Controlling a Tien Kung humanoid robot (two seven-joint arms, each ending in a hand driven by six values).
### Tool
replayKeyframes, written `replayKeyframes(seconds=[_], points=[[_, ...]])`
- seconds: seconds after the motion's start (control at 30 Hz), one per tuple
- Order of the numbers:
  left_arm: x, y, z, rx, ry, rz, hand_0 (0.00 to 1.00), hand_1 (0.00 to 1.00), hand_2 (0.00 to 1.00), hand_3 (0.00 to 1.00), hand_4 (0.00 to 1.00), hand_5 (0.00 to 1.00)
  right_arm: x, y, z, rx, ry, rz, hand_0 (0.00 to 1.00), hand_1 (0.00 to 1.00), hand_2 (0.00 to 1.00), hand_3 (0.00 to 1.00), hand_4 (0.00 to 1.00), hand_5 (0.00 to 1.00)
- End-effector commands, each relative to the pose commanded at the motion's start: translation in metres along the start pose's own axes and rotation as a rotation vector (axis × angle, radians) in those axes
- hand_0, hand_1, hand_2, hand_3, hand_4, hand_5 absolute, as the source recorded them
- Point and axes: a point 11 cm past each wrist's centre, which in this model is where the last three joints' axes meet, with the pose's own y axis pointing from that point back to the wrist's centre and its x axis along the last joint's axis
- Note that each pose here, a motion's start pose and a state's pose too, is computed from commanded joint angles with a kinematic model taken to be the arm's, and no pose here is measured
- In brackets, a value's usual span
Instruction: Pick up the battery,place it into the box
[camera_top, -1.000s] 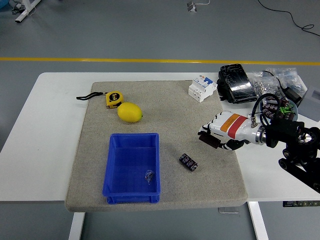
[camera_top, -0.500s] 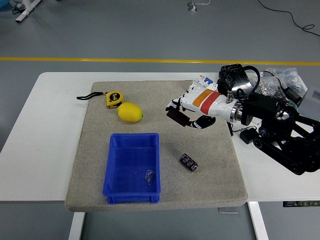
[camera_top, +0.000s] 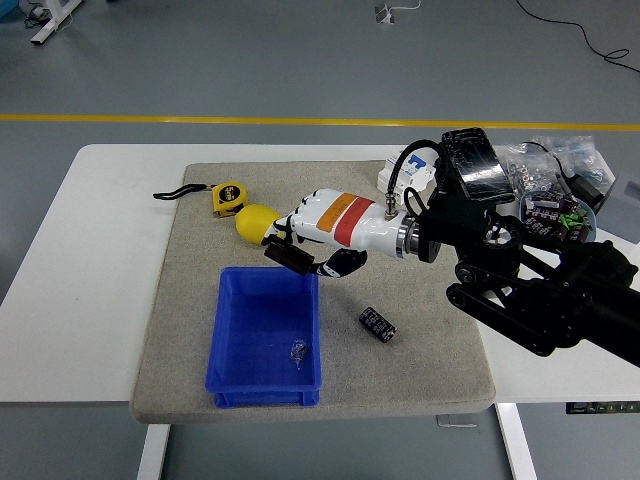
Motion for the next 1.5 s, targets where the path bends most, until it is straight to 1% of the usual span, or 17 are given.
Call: replayKeyframes(seconds=[0.13,0.17,0.33,0.37,0.53,0.57,0.73,0.77,0.87,0.93,1.0,1.13,1.17,1.2,1.33,1.37,1.5], points=[[0.001,0.0,0.0,-0.001,0.003,0.005,0.674,0.613,0.7,0.636,0.738,0.577,-0.009,-0.005,-0.008,0.017,0.005,-0.033,0.651,0.51,0.575,0.563,0.741,0.08],[0.002,0.0,0.0,-0.001,0.003,0.006,0.673,0.607,0.695,0.634,0.738,0.576,-0.01,-0.006,-0.009,0.02,0.006,-0.039,0.663,0.545,0.644,0.658,0.837,0.153],[0.002,0.0,-0.001,0.002,0.003,0.007,0.673,0.607,0.695,0.634,0.738,0.576,-0.021,-0.011,-0.019,0.038,0.012,-0.08,0.663,0.545,0.644,0.658,0.837,0.153],[0.002,0.0,-0.001,0.003,0.003,0.006,0.672,0.61,0.696,0.634,0.741,0.579,-0.022,-0.012,-0.02,0.041,0.011,-0.084,0.684,0.62,0.716,0.817,0.937,0.204],[0.001,0.0,-0.001,0.004,0.001,0.006,0.672,0.61,0.696,0.634,0.741,0.579,-0.024,-0.016,-0.025,0.053,0.021,-0.092,0.684,0.62,0.716,0.817,0.937,0.204],[0.001,0.0,-0.001,0.003,0.0,0.005,0.672,0.605,0.693,0.633,0.74,0.575,-0.024,-0.016,-0.026,0.054,0.023,-0.091,0.687,0.641,0.782,0.908,0.94,0.207],[0.001,0.0,0.001,0.0,-0.003,0.005,0.672,0.605,0.693,0.633,0.74,0.575,-0.022,-0.016,-0.023,0.047,0.024,-0.083,0.687,0.641,0.782,0.908,0.94,0.207],[0.001,0.0,0.001,-0.001,-0.003,0.005,0.671,0.602,0.692,0.631,0.737,0.571,-0.022,-0.016,-0.022,0.045,0.024,-0.083,0.69,0.653,0.817,0.943,0.941,0.204],[0.001,0.0,0.001,-0.001,-0.002,0.004,0.671,0.602,0.692,0.631,0.737,0.571,-0.02,-0.013,-0.016,0.029,0.024,-0.081,0.69,0.653,0.817,0.943,0.941,0.204],[0.001,0.0,0.001,0.001,-0.002,0.005,0.671,0.602,0.692,0.631,0.737,0.571,-0.017,-0.01,-0.012,0.018,0.024,-0.077,0.69,0.653,0.817,0.943,0.941,0.204],[0.001,0.0,0.0,0.002,-0.002,0.005,0.667,0.6,0.691,0.63,0.737,0.568,-0.013,-0.005,-0.006,0.004,0.027,-0.07,0.695,0.656,0.806,0.922,0.952,0.222],[0.002,0.0,-0.002,0.007,-0.001,0.007,0.667,0.6,0.691,0.63,0.737,0.568,-0.003,0.011,0.011,-0.032,0.053,-0.08,0.695,0.656,0.806,0.922,0.952,0.222],[0.002,-0.001,-0.003,0.007,0.0,0.007,0.668,0.602,0.691,0.629,0.735,0.565,-0.003,0.014,0.013,-0.037,0.056,-0.085,0.692,0.657,0.795,0.877,0.96,0.236],[0.003,-0.001,-0.004,0.009,0.001,0.007,0.668,0.602,0.691,0.629,0.735,0.565,-0.002,0.021,0.018,-0.048,0.065,-0.095,0.692,0.657,0.795,0.877,0.96,0.236],[0.002,-0.001,-0.005,0.013,0.0,0.005,0.668,0.602,0.691,0.629,0.735,0.565,-0.002,0.04,0.027,-0.07,0.08,-0.117,0.692,0.657,0.795,0.877,0.96,0.236],[0.002,-0.001,-0.006,0.014,-0.001,0.005,0.669,0.603,0.692,0.63,0.735,0.566,-0.002,0.045,0.029,-0.075,0.079,-0.12,0.692,0.648,0.761,0.823,0.972,0.25],[0.003,-0.001,-0.008,0.018,-0.004,0.003,0.669,0.603,0.692,0.63,0.735,0.566,-0.01,0.059,0.034,-0.097,0.077,-0.147,0.692,0.648,0.761,0.823,0.972,0.25]])
